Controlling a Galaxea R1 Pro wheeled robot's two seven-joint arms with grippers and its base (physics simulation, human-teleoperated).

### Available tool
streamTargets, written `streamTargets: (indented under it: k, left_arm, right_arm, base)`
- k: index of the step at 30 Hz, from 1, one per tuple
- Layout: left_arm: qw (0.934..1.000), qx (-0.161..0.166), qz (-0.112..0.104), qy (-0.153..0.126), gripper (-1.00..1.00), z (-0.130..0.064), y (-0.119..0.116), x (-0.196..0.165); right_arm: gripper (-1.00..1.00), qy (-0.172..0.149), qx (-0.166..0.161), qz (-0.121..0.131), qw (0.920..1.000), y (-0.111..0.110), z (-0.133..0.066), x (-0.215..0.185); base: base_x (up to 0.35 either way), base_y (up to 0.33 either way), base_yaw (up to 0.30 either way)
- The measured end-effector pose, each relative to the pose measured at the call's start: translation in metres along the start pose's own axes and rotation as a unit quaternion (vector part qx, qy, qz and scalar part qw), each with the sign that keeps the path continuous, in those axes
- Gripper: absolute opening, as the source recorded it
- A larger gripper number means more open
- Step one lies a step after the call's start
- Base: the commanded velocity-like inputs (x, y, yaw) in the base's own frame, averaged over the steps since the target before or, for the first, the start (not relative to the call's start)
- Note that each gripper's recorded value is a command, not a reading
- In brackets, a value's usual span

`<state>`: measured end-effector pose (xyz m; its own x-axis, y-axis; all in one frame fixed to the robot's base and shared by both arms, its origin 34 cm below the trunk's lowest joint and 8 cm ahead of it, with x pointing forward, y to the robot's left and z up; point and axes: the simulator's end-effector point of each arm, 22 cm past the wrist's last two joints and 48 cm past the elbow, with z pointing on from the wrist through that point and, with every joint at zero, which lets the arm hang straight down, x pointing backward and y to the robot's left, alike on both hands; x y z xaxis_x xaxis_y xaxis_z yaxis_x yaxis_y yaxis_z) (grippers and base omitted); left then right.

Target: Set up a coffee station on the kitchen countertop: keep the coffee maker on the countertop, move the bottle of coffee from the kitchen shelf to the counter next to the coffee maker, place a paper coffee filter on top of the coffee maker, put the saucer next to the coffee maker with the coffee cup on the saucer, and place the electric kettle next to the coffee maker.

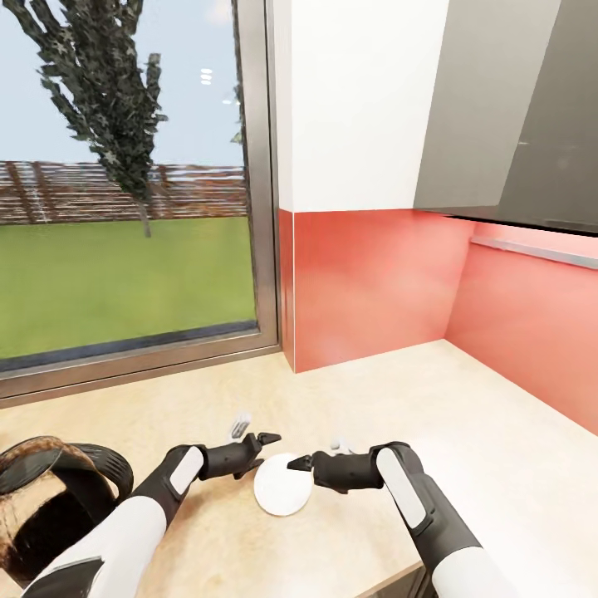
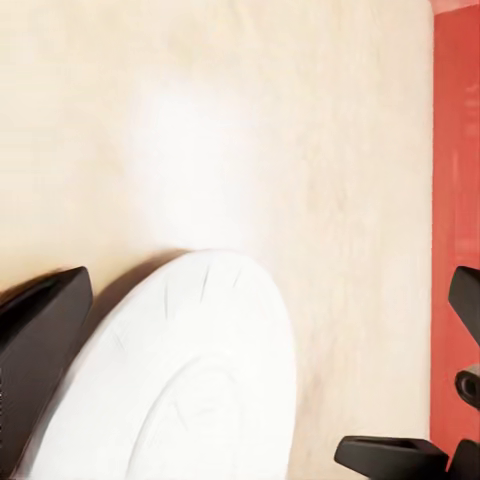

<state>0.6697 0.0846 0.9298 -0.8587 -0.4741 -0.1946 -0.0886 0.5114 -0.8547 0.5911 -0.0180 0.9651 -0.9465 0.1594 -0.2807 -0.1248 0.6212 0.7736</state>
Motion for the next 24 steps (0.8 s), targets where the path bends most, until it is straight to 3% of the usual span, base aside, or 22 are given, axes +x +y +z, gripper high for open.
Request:
streamTargets:
  k: [8,14,24]
  left_arm:
    - [1.0,-0.002,0.002,0.0,1.0,-0.001,0.001,0.0]
    - [1.0,-0.001,0.0,0.0,1.0,-0.001,0.001,0.0]
    - [1.0,-0.001,0.0,0.0,1.0,-0.001,0.001,0.0]
  right_arm:
    - [1.0,0.003,0.0,0.001,1.0,0.0,0.002,0.002]
    - [1.0,0.021,0.007,0.021,0.9995,-0.013,0.01,0.017]
    - [1.0,0.024,0.007,0.024,0.9994,-0.014,0.011,0.019]
  base:
    - [0.0,0.0,0.0]
    - [0.0,0.0,0.0]
    - [0.0,0.0,0.0]
